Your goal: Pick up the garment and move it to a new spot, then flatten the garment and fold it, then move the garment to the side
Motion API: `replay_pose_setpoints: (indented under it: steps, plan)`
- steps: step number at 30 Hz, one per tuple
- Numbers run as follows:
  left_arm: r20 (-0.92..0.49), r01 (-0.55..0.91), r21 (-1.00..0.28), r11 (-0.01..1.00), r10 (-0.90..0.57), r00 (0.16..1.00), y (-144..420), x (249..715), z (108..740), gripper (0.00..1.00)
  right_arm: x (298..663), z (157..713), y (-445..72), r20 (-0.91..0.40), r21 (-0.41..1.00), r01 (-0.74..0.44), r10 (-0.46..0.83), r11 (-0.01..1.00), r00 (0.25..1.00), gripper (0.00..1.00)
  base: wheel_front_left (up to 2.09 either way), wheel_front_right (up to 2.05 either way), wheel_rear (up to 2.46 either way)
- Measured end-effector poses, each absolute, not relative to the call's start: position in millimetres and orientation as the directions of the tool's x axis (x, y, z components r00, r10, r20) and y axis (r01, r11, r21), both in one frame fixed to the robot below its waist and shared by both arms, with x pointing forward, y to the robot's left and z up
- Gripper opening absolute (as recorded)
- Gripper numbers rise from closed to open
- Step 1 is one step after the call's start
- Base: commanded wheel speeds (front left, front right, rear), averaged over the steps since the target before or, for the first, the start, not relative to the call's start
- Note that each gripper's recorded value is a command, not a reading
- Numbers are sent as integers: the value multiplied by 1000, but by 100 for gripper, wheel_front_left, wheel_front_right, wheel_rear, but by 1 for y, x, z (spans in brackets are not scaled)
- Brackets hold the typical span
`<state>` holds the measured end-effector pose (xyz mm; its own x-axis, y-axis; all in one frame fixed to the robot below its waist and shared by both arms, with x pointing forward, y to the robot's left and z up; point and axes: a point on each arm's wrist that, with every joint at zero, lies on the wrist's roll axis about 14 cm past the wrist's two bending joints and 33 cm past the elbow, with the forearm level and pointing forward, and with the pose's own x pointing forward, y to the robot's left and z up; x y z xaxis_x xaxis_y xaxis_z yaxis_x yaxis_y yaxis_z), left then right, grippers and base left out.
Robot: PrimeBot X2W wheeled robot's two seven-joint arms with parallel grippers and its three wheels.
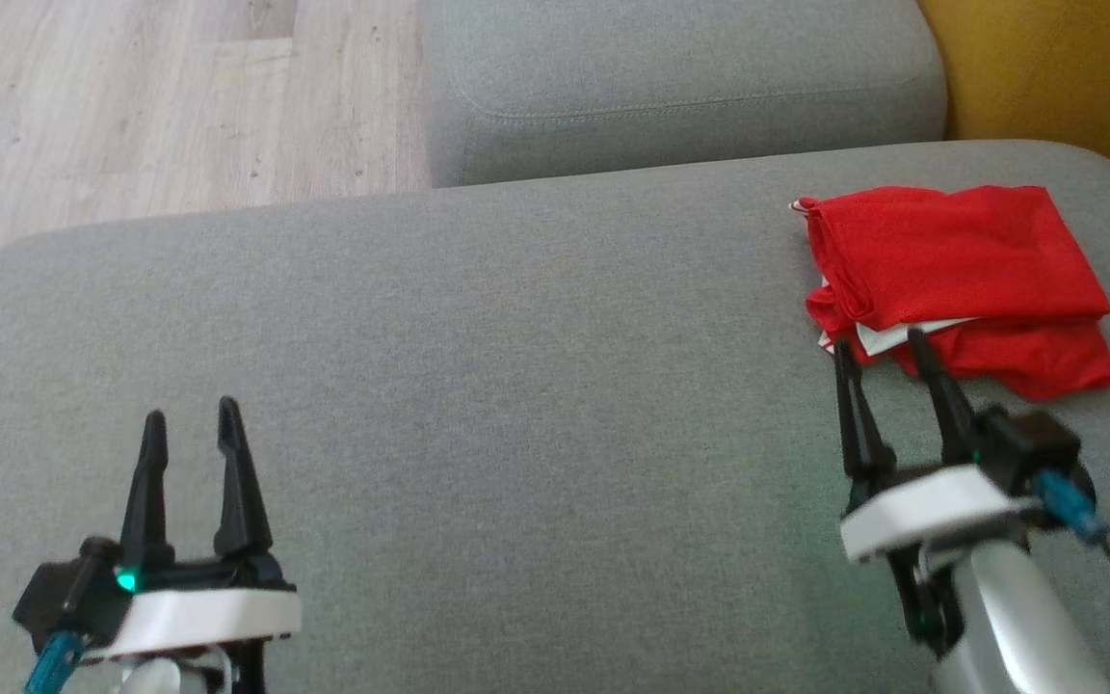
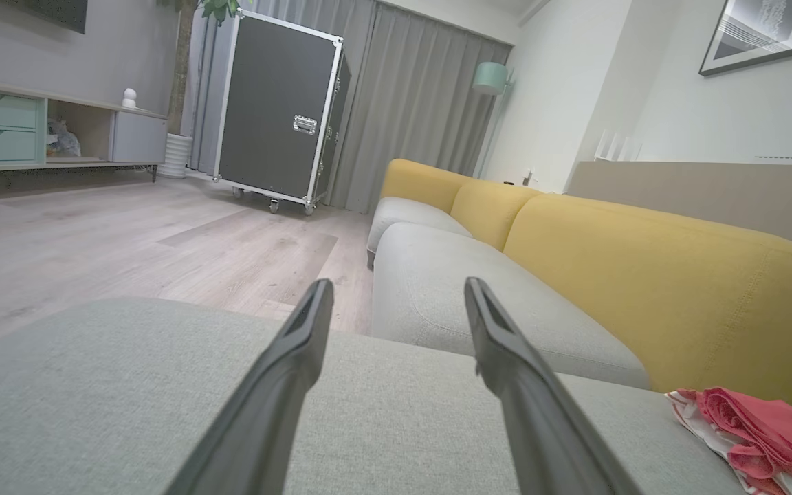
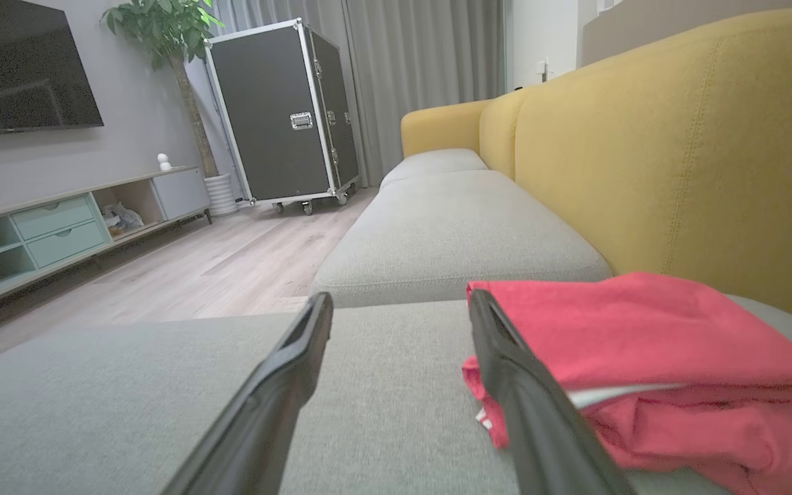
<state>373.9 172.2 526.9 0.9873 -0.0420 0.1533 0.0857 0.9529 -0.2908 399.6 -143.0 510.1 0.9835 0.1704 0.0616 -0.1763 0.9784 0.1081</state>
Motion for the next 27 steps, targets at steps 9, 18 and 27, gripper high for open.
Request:
replay_pose_setpoints:
  steps: [9, 18, 27]
  plan:
    - [114, 74, -314, 947, -39, 993, 172, 364, 513, 100, 380, 503, -141, 54, 125, -180, 174, 976, 983, 100, 0, 0, 0]
    - [120, 76, -321, 944, -39, 992, 172, 365, 515, 100, 380, 506, -139, 67, 125, -183, 176, 975, 982, 100, 0, 0, 0]
    - [113, 62, -340, 938, -25, 993, 174, 365, 513, 100, 380, 507, -140, 69, 126, -183, 175, 975, 982, 100, 0, 0, 0]
